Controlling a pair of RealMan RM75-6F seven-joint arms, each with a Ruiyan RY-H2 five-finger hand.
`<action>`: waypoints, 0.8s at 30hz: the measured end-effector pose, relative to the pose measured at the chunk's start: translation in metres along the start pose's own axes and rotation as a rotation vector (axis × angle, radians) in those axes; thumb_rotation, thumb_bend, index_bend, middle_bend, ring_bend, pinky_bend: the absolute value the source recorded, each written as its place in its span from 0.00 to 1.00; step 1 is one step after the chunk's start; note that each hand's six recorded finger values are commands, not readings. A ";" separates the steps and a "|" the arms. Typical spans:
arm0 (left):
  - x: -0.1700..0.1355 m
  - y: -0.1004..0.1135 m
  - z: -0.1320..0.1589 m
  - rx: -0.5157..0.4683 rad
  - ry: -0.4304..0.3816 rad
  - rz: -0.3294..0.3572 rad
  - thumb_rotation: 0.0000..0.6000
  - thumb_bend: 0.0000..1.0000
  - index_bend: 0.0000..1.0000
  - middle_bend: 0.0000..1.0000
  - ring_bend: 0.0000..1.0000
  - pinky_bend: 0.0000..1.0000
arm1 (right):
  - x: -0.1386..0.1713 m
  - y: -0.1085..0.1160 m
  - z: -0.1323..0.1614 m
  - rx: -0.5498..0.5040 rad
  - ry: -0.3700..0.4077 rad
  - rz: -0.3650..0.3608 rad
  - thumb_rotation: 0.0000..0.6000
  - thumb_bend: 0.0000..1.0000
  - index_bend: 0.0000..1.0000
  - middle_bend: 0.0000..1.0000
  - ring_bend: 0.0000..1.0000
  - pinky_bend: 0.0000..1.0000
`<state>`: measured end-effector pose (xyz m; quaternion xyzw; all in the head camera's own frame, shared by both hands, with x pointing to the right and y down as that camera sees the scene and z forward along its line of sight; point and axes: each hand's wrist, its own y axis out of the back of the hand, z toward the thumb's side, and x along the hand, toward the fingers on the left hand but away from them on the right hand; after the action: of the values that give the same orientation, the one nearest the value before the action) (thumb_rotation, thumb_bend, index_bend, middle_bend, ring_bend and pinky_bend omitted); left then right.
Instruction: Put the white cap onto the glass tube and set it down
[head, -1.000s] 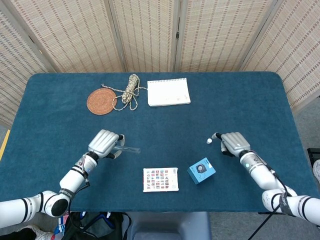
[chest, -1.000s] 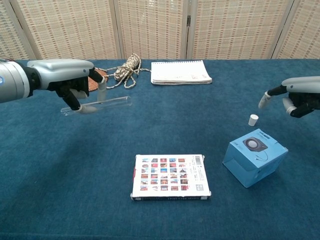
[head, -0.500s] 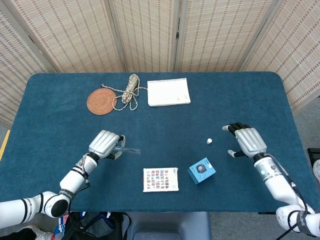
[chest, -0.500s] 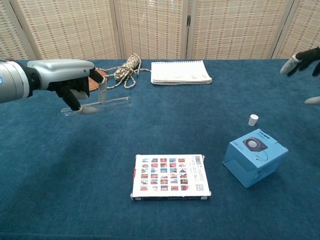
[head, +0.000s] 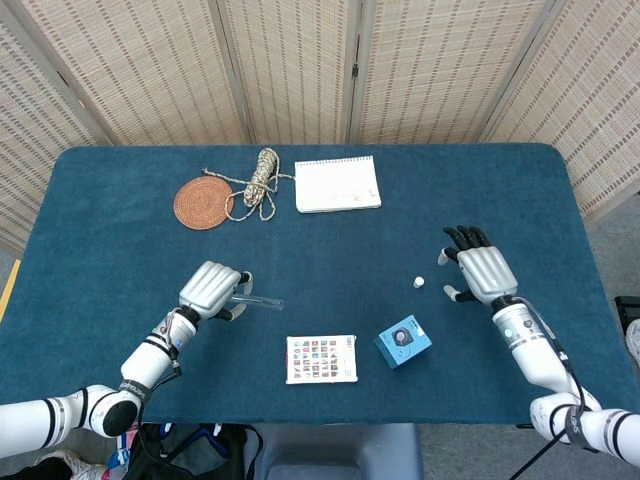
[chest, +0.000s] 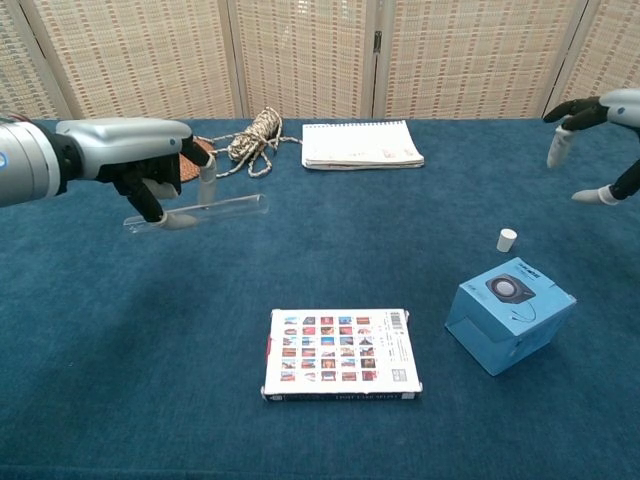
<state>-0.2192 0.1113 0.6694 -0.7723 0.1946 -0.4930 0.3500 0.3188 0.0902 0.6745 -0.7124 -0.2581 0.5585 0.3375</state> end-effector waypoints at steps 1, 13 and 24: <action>0.000 0.001 0.000 0.001 0.002 0.001 1.00 0.37 0.56 1.00 0.95 1.00 | -0.003 -0.003 0.001 0.002 0.001 0.007 1.00 0.25 0.39 0.08 0.00 0.00; 0.000 -0.005 -0.001 -0.001 0.005 -0.011 1.00 0.37 0.56 1.00 0.95 1.00 | -0.037 -0.038 0.012 0.026 -0.014 0.102 1.00 0.25 0.41 0.10 0.00 0.00; 0.001 -0.009 -0.002 -0.001 0.004 -0.021 1.00 0.37 0.56 1.00 0.95 1.00 | -0.054 -0.055 0.019 0.052 -0.029 0.146 1.00 0.25 0.43 0.10 0.00 0.00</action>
<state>-0.2207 0.1158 0.6768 -0.7736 0.1874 -0.4981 0.3439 0.2874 0.0888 0.7469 -0.7121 -0.1956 0.5986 0.3105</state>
